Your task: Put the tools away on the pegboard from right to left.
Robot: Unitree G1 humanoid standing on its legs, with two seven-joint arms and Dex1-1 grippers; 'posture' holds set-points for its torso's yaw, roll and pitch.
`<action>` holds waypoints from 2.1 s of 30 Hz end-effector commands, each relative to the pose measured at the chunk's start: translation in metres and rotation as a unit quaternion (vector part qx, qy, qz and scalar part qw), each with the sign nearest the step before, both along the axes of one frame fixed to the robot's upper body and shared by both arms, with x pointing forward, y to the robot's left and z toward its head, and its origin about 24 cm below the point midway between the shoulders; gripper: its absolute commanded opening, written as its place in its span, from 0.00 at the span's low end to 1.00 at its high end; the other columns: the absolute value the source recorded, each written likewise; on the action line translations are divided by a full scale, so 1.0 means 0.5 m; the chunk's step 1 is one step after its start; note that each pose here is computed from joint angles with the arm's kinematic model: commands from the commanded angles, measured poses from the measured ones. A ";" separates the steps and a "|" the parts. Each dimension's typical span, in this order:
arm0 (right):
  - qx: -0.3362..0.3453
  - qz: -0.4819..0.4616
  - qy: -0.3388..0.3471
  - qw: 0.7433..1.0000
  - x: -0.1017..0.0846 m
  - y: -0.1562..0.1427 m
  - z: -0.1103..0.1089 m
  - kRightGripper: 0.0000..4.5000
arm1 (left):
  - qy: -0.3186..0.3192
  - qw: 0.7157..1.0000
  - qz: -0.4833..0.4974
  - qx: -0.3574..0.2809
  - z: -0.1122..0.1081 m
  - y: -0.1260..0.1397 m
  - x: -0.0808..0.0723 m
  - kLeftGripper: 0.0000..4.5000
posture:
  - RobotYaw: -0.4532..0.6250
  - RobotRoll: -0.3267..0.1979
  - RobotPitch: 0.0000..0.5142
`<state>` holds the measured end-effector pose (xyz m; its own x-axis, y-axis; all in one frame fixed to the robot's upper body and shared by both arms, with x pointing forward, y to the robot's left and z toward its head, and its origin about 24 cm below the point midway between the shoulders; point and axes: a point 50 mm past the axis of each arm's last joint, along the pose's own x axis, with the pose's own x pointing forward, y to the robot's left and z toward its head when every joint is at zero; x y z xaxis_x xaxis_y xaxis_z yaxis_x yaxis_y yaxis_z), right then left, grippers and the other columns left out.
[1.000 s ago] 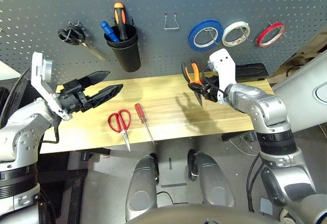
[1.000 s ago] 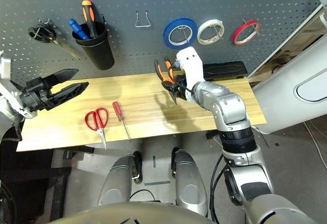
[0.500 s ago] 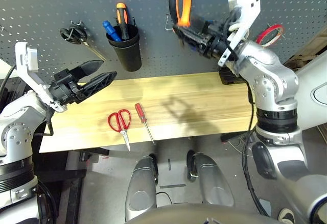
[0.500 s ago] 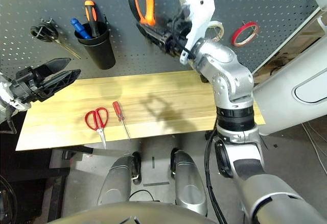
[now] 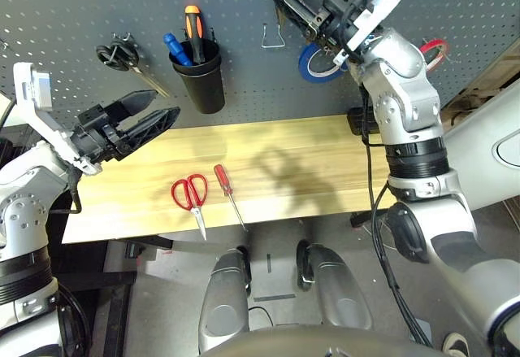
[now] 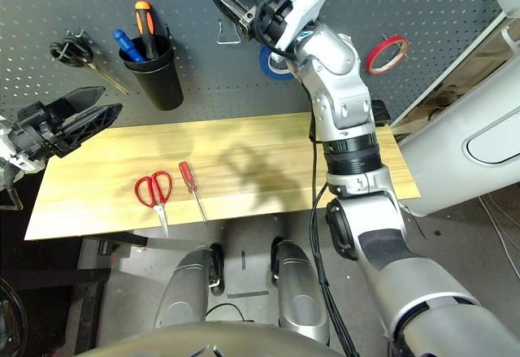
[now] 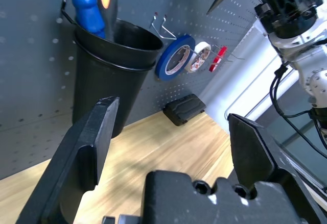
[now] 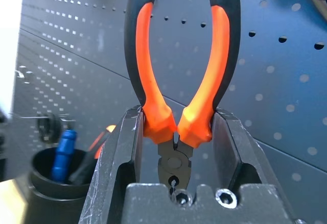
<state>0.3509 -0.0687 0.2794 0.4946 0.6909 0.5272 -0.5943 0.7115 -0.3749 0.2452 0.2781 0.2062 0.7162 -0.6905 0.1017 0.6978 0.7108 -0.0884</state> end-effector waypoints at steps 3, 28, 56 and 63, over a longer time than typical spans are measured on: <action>-0.022 -0.023 -0.048 0.998 0.012 0.029 -0.006 0.45 | 0.007 1.000 0.001 0.001 -0.001 0.002 -0.006 1.00 | 0.43 0.62 0.23; -0.029 -0.076 -0.082 0.993 0.042 0.053 -0.037 0.45 | 0.038 0.999 -0.030 0.002 -0.005 -0.026 -0.017 1.00 | 0.45 0.62 0.38; -0.003 -0.093 0.024 0.995 0.074 0.049 -0.111 0.55 | 0.062 0.997 -0.053 -0.006 -0.020 -0.062 -0.023 1.00 | 0.45 0.62 0.43; 0.019 -0.062 -0.021 0.998 0.055 0.031 -0.068 1.00 | 0.058 0.996 -0.060 -0.016 -0.028 -0.077 -0.015 1.00 | 0.44 0.62 0.37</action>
